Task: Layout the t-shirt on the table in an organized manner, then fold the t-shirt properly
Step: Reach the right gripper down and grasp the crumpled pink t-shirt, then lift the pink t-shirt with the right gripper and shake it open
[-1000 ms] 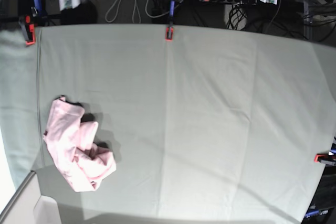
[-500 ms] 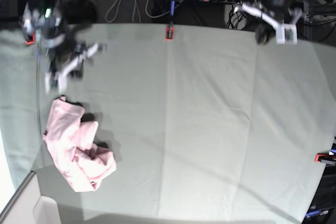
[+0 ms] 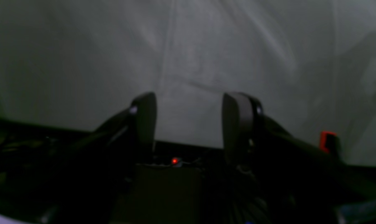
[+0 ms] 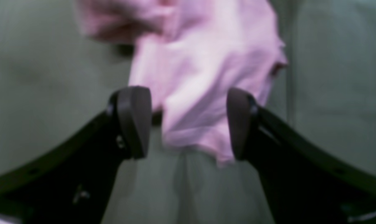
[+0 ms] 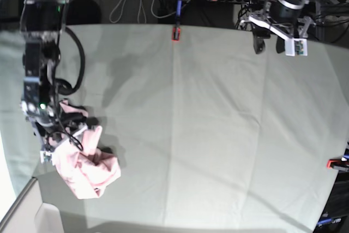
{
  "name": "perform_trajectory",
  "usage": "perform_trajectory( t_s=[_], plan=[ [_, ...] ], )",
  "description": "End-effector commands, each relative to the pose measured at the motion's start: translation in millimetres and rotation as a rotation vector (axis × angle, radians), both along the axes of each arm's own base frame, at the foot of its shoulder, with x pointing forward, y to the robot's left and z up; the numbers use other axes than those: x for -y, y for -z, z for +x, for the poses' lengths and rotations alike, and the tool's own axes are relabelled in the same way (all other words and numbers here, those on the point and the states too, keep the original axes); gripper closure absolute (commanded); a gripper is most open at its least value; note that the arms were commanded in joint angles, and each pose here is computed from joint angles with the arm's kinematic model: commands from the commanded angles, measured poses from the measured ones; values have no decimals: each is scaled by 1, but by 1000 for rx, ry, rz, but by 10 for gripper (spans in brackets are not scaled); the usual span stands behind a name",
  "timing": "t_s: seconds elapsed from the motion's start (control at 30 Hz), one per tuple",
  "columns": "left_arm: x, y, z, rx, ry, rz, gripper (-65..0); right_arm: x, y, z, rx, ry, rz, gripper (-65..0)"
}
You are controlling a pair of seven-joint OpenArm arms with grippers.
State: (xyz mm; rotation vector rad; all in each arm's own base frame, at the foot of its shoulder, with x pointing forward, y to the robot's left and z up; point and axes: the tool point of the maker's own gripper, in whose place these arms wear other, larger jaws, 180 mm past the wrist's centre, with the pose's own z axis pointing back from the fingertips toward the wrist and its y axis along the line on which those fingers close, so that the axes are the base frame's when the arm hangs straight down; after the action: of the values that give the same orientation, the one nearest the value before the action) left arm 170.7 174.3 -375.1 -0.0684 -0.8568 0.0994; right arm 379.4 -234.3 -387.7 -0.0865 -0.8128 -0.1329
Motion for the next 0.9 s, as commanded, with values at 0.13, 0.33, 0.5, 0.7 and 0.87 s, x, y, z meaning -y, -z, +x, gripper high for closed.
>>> perform_trajectory(
  t_s=[0.13, 0.33, 0.5, 0.7, 0.87],
  plan=[
    [-8, -12, 5, 45, -13, 23, -328, 17, 10, 12, 35, 24, -17, -385],
    [-9, -11, 5, 42, -13, 23, -328, 11, 36, 3, -17, 35, 9, -375],
    [-8, -11, 6, 45, -13, 23, -328, 5, 45, -2, -41, 37, 28, -50],
    [-8, -11, 6, 45, -13, 23, -328, -13, 17, -10, 34, -4, 26, 0],
    [-8, -12, 6, 47, -13, 23, -328, -81, -47, -29, 199, -193, 15, 0]
  ],
)
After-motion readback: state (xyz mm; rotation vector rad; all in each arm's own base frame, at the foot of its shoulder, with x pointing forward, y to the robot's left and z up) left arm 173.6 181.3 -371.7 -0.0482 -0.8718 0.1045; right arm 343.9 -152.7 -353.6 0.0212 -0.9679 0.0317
